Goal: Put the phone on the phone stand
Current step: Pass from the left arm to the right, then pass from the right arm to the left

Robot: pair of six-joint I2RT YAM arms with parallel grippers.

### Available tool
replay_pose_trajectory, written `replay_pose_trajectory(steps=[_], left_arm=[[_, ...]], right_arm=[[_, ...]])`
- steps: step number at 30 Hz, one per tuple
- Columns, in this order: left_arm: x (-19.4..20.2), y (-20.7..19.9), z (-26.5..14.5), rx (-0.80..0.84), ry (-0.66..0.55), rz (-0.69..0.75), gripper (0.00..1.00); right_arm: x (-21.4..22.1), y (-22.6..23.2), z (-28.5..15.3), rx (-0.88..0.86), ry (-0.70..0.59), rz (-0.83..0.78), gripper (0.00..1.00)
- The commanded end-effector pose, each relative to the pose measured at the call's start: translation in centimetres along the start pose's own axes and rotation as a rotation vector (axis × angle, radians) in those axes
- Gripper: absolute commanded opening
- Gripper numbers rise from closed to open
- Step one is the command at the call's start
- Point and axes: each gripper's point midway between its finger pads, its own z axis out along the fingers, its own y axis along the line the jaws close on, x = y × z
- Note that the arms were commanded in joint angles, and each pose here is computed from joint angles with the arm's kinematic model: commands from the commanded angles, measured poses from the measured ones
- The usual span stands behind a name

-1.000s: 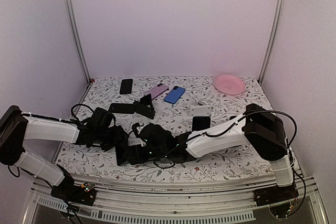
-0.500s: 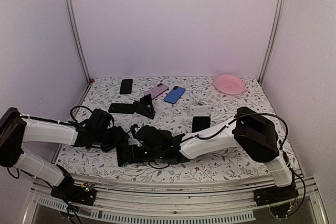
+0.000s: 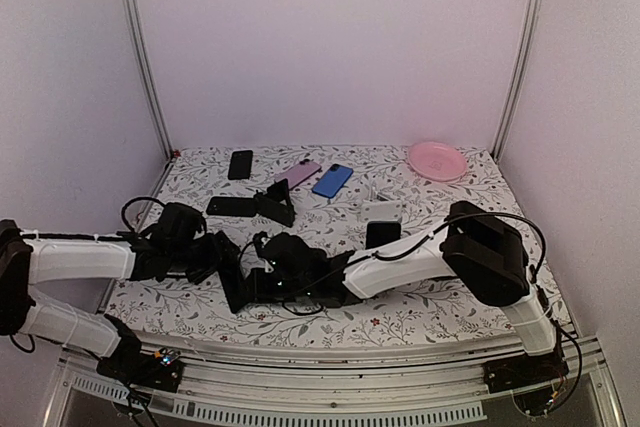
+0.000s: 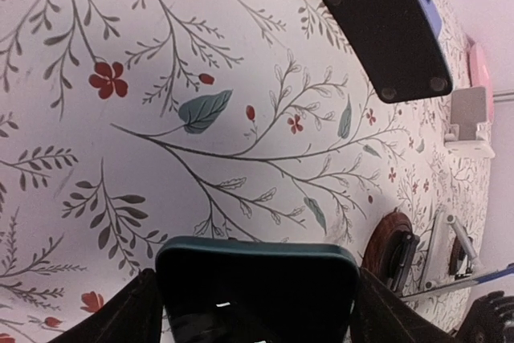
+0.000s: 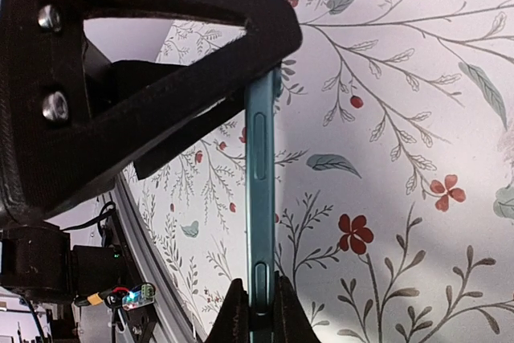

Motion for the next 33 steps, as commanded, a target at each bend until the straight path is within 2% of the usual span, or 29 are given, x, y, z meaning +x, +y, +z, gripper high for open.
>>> replay_pose_trajectory(steps=[1, 6, 11, 18, 27, 33], left_arm=[[-0.6, -1.3, -1.6, 0.038, -0.007, 0.051, 0.86], [-2.1, -3.2, -4.4, 0.101, -0.067, 0.102, 0.93], [-3.0, -4.1, -6.6, 0.112, -0.1, 0.146, 0.94], [-1.7, -7.7, -8.2, 0.158, -0.095, 0.214, 0.94], [-0.6, -13.1, -9.2, 0.227, -0.115, 0.278, 0.97], [0.3, -14.1, -8.2, 0.207, -0.097, 0.279, 0.97]], right_arm=[[-1.3, 3.6, -2.2, -0.083, -0.063, -0.062, 0.02], [-2.6, 4.9, -4.6, -0.115, -0.119, -0.088, 0.02], [-3.8, 6.1, -7.8, -0.162, -0.194, -0.128, 0.02], [-4.9, 6.3, -12.1, -0.203, -0.333, -0.175, 0.02], [-5.4, 6.1, -14.6, -0.213, -0.408, -0.209, 0.02], [-5.8, 6.1, -15.9, -0.196, -0.453, -0.226, 0.02]])
